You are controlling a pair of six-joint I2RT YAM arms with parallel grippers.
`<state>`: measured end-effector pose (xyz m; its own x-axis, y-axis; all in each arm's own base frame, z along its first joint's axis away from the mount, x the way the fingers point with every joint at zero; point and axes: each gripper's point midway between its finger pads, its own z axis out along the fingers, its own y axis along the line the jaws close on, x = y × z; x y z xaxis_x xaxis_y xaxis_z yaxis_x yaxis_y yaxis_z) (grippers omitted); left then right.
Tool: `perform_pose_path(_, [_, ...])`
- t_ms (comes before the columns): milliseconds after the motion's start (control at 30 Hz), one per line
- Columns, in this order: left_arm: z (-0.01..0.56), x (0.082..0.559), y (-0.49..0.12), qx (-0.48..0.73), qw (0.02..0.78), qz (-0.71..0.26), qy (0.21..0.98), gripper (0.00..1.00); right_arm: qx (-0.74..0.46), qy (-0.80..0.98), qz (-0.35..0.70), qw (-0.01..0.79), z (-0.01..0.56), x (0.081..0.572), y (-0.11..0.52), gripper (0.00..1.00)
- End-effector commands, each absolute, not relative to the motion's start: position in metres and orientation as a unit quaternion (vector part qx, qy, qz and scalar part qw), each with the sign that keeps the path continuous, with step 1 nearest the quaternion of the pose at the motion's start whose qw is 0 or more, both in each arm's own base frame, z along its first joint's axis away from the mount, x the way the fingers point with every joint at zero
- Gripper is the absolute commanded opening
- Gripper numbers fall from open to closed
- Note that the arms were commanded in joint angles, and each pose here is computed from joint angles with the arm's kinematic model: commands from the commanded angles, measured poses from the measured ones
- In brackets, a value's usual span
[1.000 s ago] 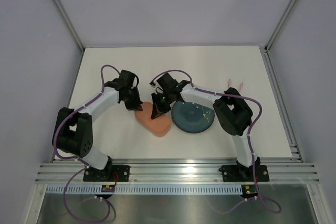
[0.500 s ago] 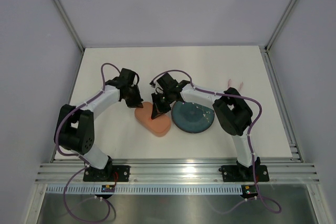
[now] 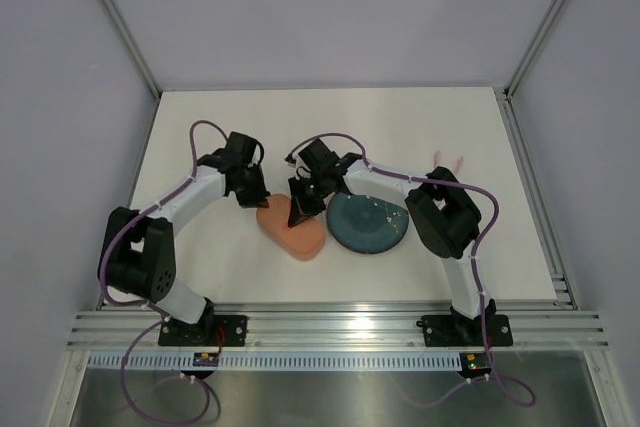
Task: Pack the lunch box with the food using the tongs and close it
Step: Close the box lid on the packing box.
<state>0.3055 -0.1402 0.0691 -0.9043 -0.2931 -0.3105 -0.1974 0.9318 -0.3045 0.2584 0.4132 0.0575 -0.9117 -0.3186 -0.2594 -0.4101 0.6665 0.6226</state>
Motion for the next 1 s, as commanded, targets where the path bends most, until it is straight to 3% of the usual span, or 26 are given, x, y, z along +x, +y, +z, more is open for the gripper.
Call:
perform_pose_path(0, [0.093, 0.3, -0.134, -0.103, 0.212, -0.13, 0.963, 0.0, -0.199, 0.94, 0.274, 0.029, 0.0, 0.248, 0.385, 0.0])
perform_pose_path(267, [0.072, 0.268, -0.125, -0.112, 0.161, -0.111, 0.974, 0.0, -0.167, 0.949, 0.264, 0.032, -0.005, 0.251, 0.385, 0.0])
perform_pose_path(433, [0.083, 0.255, -0.097, -0.184, 0.209, -0.067, 0.958, 0.0, -0.155, 0.95, 0.268, 0.037, -0.001, 0.251, 0.386, 0.0])
perform_pose_path(600, [0.07, 0.24, -0.086, -0.249, 0.202, -0.055, 0.946, 0.0, -0.147, 0.954, 0.26, 0.038, -0.006, 0.252, 0.383, 0.0])
perform_pose_path(767, [0.054, 0.238, -0.077, -0.27, 0.187, -0.018, 0.944, 0.0, -0.143, 0.955, 0.257, 0.041, -0.005, 0.253, 0.381, 0.0])
perform_pose_path(967, [0.039, 0.245, -0.088, -0.271, 0.178, -0.04, 0.945, 0.0, -0.139, 0.956, 0.254, 0.041, -0.008, 0.253, 0.381, 0.0])
